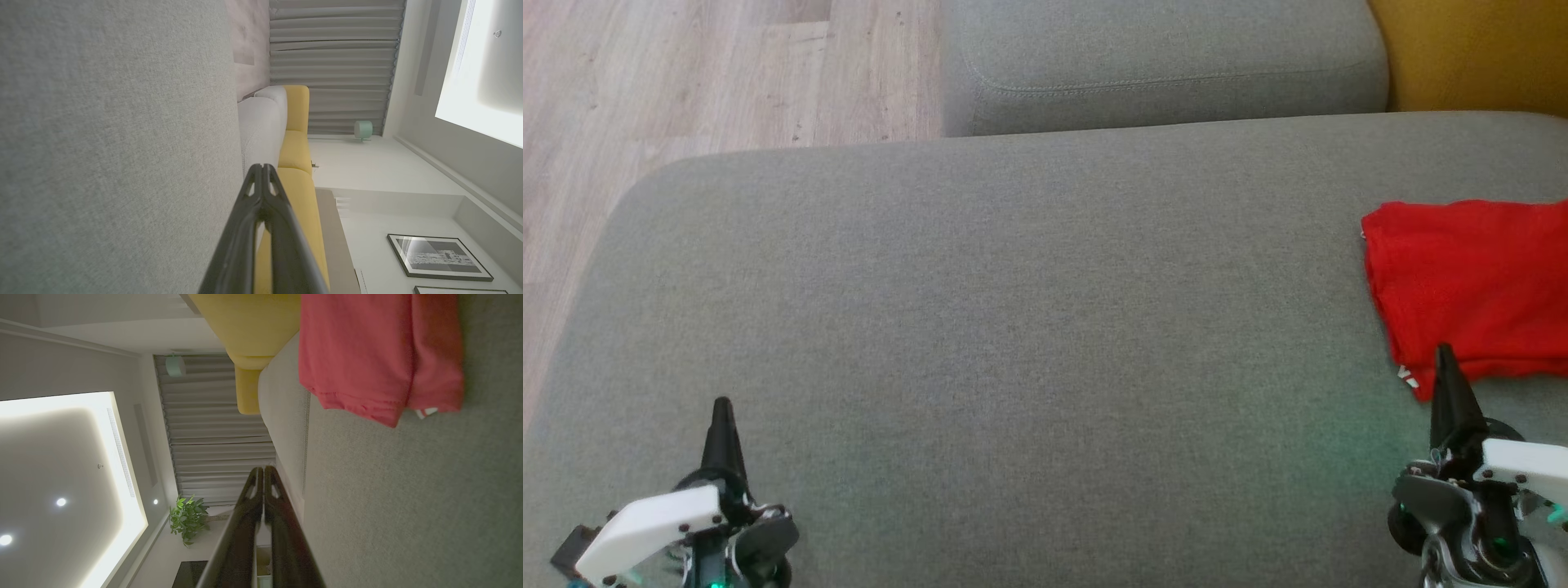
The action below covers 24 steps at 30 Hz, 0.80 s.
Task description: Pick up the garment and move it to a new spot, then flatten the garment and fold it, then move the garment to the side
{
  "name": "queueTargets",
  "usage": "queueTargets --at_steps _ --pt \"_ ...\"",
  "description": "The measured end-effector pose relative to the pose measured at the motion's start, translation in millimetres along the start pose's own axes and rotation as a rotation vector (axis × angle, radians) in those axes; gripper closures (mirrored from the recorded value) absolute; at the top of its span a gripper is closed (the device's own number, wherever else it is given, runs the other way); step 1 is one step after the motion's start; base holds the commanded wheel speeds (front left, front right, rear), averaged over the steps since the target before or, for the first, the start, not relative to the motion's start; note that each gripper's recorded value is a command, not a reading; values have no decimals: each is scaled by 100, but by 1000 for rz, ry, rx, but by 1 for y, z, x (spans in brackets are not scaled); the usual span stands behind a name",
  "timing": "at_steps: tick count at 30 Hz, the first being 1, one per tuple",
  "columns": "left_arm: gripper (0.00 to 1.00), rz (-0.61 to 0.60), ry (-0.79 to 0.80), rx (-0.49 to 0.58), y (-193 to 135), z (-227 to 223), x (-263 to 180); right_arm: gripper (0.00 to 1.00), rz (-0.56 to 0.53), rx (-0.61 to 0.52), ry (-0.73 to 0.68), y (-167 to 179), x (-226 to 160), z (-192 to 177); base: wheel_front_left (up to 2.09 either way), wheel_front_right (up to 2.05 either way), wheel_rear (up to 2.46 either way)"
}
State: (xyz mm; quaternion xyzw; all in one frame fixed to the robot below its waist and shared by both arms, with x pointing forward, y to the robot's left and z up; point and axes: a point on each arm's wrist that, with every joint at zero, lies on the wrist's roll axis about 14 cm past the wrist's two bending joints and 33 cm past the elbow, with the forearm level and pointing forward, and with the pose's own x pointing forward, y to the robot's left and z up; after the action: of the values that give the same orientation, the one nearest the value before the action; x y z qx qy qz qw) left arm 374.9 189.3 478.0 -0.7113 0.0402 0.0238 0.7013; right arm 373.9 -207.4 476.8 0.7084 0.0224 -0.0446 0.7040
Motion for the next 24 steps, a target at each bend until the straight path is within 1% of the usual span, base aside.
queueTargets --at_steps 24 --pt "100 0 -1 0 0 0 0 100 0 0 1 0 0 0 0 0 0"
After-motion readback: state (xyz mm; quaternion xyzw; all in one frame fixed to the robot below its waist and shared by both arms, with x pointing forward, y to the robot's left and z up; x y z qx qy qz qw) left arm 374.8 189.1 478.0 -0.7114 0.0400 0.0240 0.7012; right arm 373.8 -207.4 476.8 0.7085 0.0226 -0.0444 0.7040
